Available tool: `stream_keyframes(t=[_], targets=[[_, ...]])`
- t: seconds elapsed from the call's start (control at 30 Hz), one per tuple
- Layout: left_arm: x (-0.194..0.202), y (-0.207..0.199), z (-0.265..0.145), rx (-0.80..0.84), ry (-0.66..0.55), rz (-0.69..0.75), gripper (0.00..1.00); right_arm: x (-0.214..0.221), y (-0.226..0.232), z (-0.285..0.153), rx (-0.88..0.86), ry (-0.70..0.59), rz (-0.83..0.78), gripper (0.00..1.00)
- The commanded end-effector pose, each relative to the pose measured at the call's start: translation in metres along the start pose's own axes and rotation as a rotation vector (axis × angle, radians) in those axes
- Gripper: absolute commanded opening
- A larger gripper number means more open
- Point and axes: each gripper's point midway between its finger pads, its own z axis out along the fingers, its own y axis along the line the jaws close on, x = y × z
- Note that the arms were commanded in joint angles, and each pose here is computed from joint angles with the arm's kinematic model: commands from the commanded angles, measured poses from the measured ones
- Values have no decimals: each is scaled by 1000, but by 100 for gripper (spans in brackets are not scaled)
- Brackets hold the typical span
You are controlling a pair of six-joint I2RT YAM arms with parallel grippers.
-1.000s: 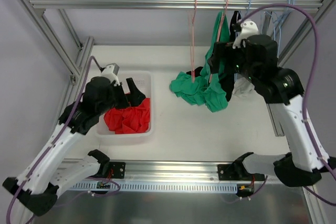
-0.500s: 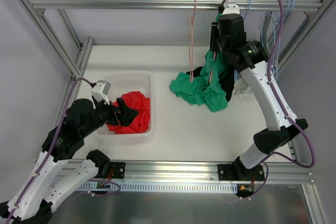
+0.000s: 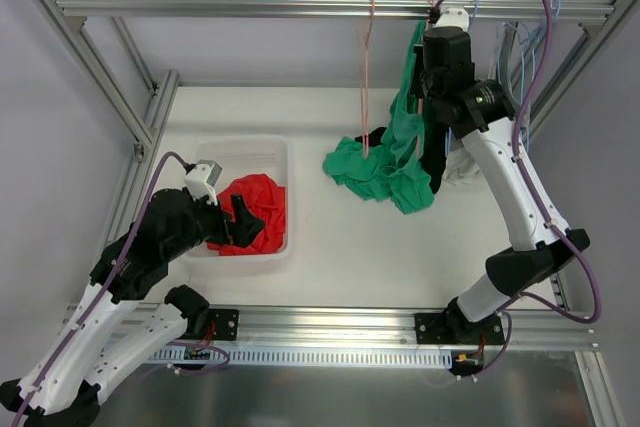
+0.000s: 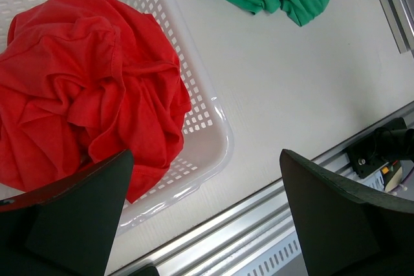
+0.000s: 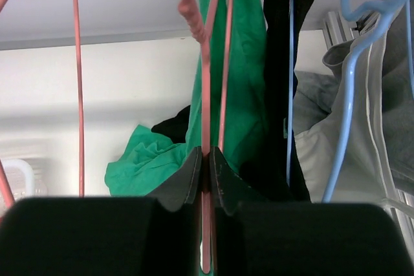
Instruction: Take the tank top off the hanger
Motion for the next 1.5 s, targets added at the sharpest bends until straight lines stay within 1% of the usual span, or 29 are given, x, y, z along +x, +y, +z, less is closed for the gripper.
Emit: stream_keyframes(t=[0.0, 0.1, 0.13, 0.17, 0.37, 0.57, 0.7, 0.8, 0.87, 0.93, 0.97, 1.0, 1.03, 1.07, 1.13, 1.17, 1.2, 1.27, 1.33, 1.37, 1.4, 1.43, 1.47], targets=[[-3, -6, -3, 36, -12, 27, 99, -27, -11, -18, -21, -100, 95, 0], [-4, -8, -4, 43, -14, 22, 99, -37, -9, -30, -98, -154, 102, 0], [-5, -9, -4, 46, -16, 22, 99, -37, -4, -28, -124, -158, 104, 0], [-5, -9, -5, 47, -15, 21, 99, -42, -1, -36, -173, -178, 95, 0], [-12, -16, -7, 67, -18, 17, 99, -61, -4, -57, -233, -260, 71, 0], [-18, -21, -9, 82, -28, 12, 99, -68, -4, -60, -300, -280, 75, 0], [-24, -30, -14, 121, -36, 12, 99, -66, -2, -69, -339, -281, 84, 0], [-31, -43, -19, 179, -39, 30, 99, -59, 2, -83, -396, -277, 96, 0], [-36, -51, -21, 211, -45, 44, 99, -58, 2, -100, -433, -291, 108, 0], [-47, -63, -24, 261, -66, 54, 99, -44, 7, -106, -483, -269, 104, 0], [-52, -68, -24, 284, -73, 58, 99, -45, 5, -123, -513, -294, 104, 0], [-58, -75, -27, 317, -91, 64, 99, -35, 6, -122, -521, -282, 102, 0], [-67, -89, -31, 387, -120, 74, 99, -33, 4, -128, -527, -292, 101, 0], [-72, -96, -33, 421, -138, 78, 99, -33, 0, -141, -537, -314, 103, 0], [-89, -113, -38, 498, -187, 83, 99, -20, -3, -146, -544, -301, 103, 0], [-97, -120, -39, 521, -200, 89, 99, -17, -8, -161, -555, -314, 112, 0], [-102, -127, -40, 546, -210, 96, 99, -11, -10, -166, -560, -308, 115, 0], [-124, -143, -43, 577, -254, 121, 99, 14, -12, -173, -576, -254, 113, 0], [-134, -161, -44, 611, -276, 176, 99, 30, -20, -195, -594, -251, 145, 0], [-150, -171, -39, 598, -298, 194, 99, 46, -22, -203, -605, -204, 146, 0], [-157, -180, -39, 605, -310, 221, 99, 52, -27, -222, -626, -217, 149, 0], [-158, -194, -37, 629, -309, 271, 99, 60, -30, -232, -635, -203, 145, 0], [-173, -208, -30, 630, -322, 290, 99, 77, -33, -240, -640, -146, 150, 0]])
